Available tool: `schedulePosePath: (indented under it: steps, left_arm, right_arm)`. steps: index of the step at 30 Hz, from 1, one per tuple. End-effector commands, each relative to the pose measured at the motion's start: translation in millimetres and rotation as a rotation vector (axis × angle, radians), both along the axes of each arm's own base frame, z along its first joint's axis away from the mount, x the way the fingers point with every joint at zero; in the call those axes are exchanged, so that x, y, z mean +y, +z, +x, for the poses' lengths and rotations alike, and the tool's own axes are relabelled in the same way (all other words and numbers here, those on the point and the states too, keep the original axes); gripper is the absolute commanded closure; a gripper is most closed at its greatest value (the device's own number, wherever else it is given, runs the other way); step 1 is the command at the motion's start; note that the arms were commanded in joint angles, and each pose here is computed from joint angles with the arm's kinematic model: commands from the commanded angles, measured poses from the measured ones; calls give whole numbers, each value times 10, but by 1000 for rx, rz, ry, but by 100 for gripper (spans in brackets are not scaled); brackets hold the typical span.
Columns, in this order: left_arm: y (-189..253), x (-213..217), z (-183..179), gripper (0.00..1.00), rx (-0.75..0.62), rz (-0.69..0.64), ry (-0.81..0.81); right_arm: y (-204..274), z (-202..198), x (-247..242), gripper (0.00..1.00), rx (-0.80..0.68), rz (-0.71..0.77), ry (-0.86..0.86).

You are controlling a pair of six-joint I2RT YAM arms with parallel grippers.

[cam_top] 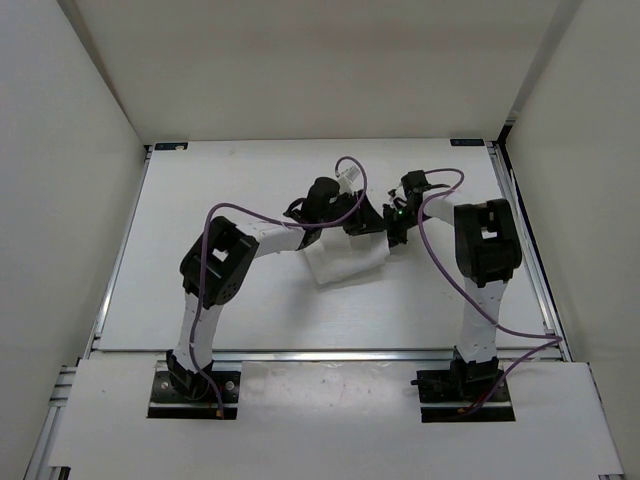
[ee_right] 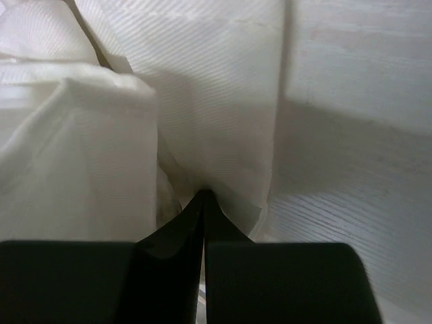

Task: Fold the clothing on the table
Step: Fold the skirt

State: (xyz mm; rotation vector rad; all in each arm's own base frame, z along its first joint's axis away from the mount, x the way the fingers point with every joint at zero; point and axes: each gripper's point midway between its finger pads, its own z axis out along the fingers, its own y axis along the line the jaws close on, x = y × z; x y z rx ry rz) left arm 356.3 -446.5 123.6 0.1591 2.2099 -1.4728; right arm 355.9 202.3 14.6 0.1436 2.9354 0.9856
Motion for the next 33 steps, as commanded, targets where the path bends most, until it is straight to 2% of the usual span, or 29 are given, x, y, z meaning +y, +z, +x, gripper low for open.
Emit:
schedulePosePath:
  steps: [1,5,9,11,13,15,19,23,27,33]
  left_arm:
    - [667,-222,103,54,-77,-162,-17]
    - [1013,-214,175,54,-99,-233,-7]
    - [1338,217,288,56,-179,-225,58]
    - [1266,591,440,57,-198,-145,146]
    - [923,920,445,60,-197,-13,200]
    - [826,1254,406,67,-185,26,260]
    - [340,1544,163,71,-107,109,280]
    - [134,1598,13,72,-75,152,260]
    - [-3,1631,-111,74,-44,170,241]
    - [-95,1764,-216,74,9,151,252]
  right_arm:
    - [-65,-17,-91,96,13,-20,-3]
    - [-52,-20,-227,96,18,-35,-26]
    - [109,33,-633,95,-26,-121,-104]
    - [308,105,-889,95,-70,-144,-178]
    - [487,145,-964,95,-123,-164,-173]
    - [670,146,-926,96,-161,-209,-145]
    - [956,96,-672,97,-207,-212,-87]
    - [1176,-39,-271,97,-251,-123,-25]
    - [1027,-215,-124,97,-196,-50,-11]
    - [414,-422,-274,97,-56,10,-76]
